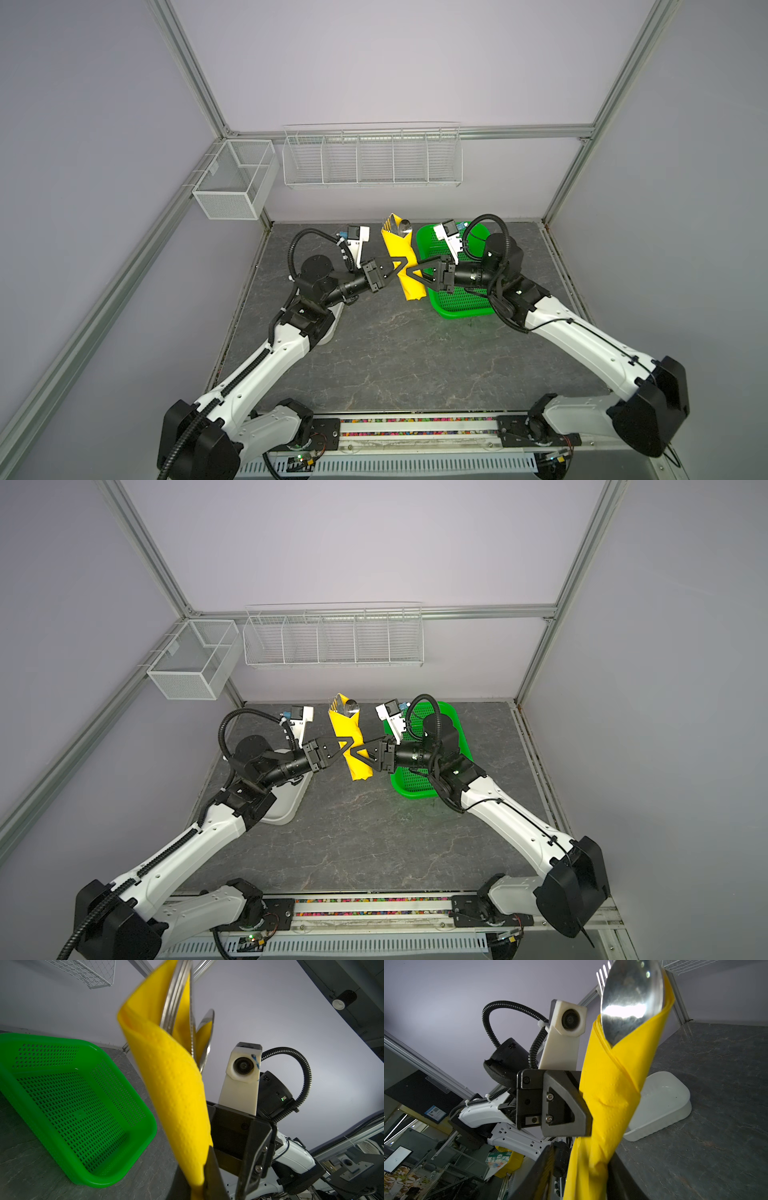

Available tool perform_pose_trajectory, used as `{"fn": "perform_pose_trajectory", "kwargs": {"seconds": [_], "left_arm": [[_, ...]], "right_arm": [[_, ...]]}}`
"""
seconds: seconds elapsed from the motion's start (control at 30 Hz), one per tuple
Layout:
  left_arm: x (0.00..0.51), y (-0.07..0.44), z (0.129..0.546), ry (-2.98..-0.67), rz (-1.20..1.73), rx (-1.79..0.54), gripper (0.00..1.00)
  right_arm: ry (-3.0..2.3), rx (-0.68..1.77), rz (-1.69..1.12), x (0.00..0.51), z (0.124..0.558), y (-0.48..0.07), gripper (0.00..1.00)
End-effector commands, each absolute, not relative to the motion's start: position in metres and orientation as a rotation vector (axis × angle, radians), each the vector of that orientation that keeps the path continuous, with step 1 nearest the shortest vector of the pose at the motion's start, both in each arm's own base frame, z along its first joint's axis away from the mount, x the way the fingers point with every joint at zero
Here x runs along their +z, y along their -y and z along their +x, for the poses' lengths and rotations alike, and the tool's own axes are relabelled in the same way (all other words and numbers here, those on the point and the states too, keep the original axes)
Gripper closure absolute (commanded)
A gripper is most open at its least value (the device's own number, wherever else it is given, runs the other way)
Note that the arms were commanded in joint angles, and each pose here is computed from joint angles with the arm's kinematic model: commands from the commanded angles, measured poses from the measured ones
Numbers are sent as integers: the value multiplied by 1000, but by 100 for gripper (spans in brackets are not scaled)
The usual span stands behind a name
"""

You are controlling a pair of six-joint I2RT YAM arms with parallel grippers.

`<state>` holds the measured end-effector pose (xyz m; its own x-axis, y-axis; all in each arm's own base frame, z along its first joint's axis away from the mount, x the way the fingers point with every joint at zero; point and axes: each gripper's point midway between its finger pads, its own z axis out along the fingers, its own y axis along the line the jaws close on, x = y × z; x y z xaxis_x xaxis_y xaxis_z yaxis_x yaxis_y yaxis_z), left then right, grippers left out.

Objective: Place the utensils on the paper napkin and roll it up
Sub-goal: 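Release the roll with the right gripper while the left carries it toward the basket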

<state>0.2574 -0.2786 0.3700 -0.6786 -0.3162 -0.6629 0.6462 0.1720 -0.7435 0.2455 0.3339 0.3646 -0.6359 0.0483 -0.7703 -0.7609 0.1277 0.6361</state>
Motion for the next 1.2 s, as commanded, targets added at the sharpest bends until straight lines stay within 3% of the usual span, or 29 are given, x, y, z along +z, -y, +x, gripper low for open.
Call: {"fn": "perform_pose_trajectory", "kwargs": {"seconds": [0.0,0.2,0.63,1.17], "left_arm": [[382,277,256,-1638,329,-1608,100],[372,280,264,-1682,307,-1601,100],[334,314,292,-1848,272,-1589,100],[302,382,320,-1932,284,-1661,100]], "right_arm": [[-1748,1525,-661,366,248,-323,54],[-1806,1363,-553,358,261,-298,44],[-1989,978,-187,318,292,-198,49],[-2227,748,262,242,316,-78,48]]}}
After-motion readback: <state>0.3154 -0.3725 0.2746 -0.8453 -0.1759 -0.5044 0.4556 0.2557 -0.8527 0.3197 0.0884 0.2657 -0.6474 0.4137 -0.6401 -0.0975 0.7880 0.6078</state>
